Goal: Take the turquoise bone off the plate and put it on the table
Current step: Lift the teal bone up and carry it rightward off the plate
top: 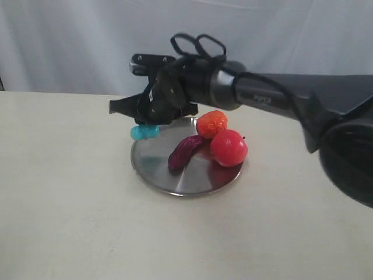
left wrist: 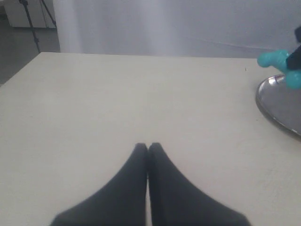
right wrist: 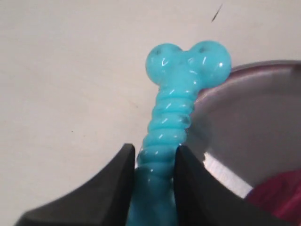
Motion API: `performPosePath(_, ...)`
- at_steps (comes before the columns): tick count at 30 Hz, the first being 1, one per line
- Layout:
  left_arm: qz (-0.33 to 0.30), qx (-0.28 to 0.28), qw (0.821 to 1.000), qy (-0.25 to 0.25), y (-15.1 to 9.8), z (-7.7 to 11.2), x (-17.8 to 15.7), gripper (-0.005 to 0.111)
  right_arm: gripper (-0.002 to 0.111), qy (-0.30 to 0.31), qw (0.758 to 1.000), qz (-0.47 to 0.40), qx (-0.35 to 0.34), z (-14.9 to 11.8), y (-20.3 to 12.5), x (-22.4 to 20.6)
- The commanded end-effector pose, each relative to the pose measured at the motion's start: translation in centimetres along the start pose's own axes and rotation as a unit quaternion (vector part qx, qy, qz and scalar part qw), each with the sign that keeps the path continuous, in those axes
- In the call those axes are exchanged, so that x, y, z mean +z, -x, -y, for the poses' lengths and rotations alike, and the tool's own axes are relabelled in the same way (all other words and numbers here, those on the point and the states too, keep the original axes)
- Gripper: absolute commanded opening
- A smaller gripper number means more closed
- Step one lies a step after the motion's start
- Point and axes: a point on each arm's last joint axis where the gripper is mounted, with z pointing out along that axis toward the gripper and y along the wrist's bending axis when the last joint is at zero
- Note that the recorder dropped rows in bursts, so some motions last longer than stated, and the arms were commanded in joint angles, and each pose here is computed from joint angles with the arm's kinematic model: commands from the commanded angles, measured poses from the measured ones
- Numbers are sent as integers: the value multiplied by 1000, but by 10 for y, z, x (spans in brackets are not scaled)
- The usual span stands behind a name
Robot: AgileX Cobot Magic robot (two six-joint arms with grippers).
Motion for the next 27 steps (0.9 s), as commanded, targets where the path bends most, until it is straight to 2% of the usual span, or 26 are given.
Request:
performPosePath(1,2,-2,1000,-4,0,0,0,0,0,-13,998,3,-63,-5,27,-63)
performPosePath(8,2,-2,1000,-4,0,0,0,0,0,-37,992,0,-123,-2,52,-164)
performPosePath(15,2,-2,1000,-4,0,0,0,0,0,-73,986,34,-144,12,63,-260)
performPosePath(24,2,-2,1000,-4,0,0,0,0,0,-162,972,69,-156,39,62,-348)
performPosePath(27,2,-2,1000,-4,0,0,0,0,0,-169,973,85,-129,56,64,-366)
